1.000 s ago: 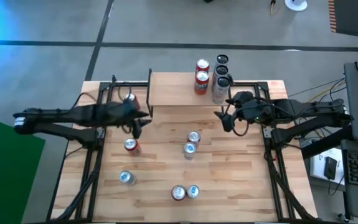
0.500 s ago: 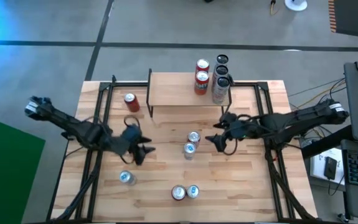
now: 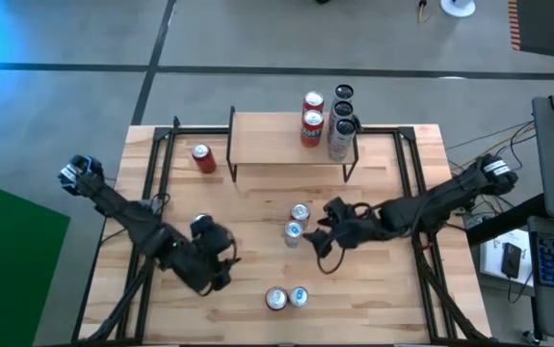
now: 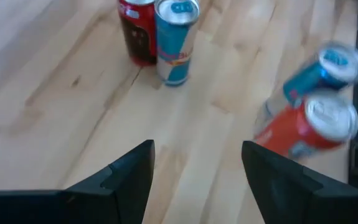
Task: Place canned beverage on shelf
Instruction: Put the red soda can aligned with the other red soda cans on the shelf
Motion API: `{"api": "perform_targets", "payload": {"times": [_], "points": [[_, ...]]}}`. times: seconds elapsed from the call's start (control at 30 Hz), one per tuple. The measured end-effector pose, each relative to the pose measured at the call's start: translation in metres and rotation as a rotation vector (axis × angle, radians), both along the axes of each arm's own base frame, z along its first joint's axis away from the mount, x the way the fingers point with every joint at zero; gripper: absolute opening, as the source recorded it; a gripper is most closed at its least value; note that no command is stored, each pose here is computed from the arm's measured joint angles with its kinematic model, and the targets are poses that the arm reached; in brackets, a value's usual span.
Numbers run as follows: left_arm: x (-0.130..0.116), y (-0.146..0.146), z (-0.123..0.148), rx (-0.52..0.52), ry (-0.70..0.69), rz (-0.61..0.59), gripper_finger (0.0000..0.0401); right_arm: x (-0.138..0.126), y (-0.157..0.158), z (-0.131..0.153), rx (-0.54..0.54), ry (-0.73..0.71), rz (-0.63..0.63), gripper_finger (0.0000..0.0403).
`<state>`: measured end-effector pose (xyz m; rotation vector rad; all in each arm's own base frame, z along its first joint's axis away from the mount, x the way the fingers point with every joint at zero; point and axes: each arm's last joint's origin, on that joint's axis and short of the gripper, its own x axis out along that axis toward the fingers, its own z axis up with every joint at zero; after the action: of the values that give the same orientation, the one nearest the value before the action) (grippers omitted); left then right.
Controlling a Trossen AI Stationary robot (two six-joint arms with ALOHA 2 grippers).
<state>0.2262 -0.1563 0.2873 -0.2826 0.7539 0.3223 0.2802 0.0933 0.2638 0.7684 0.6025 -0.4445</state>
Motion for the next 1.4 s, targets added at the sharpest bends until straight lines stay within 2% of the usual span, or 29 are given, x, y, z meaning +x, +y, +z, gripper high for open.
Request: {"api": "perform_targets", "payload": {"times": [0.1, 0.2, 0.37, 0.57, 0.8, 1.03, 1.27, 1.4], "points": [[-0.014, -0.013, 0.007, 0.044, -0.013, -0.037, 0.0226, 0.016, 0.017, 0.007, 0.007, 0.016, 0.018, 0.0331], [-0.028, -0.022, 0.011, 0.044, -0.06, -0.077, 0.0226, 0.032, 0.036, 0.01, -0.018, 0.085, 0.054, 0.0319], [-0.043, -0.032, -0.006, 0.026, -0.125, -0.109, 0.0226, 0.06, 0.062, 0.015, -0.031, 0.204, 0.126, 0.0311], [-0.045, -0.034, -0.026, -0.057, -0.214, -0.115, 0.0227, 0.091, 0.085, 0.024, 0.013, 0.211, 0.238, 0.0323], [-0.047, -0.033, -0.032, -0.085, -0.246, -0.119, 0.0227, 0.121, 0.104, 0.012, 0.033, 0.248, 0.349, 0.036], [-0.047, -0.034, -0.031, -0.082, -0.247, -0.126, 0.0227, 0.136, 0.116, -0.003, -0.033, 0.376, 0.4, 0.0369], [-0.047, -0.035, -0.031, -0.086, -0.25, -0.129, 0.0227, 0.142, 0.133, -0.003, -0.025, 0.355, 0.458, 0.0369], [-0.048, -0.034, -0.032, -0.095, -0.245, -0.117, 0.0227, 0.141, 0.135, -0.009, -0.006, 0.376, 0.42, 0.0369]]}}
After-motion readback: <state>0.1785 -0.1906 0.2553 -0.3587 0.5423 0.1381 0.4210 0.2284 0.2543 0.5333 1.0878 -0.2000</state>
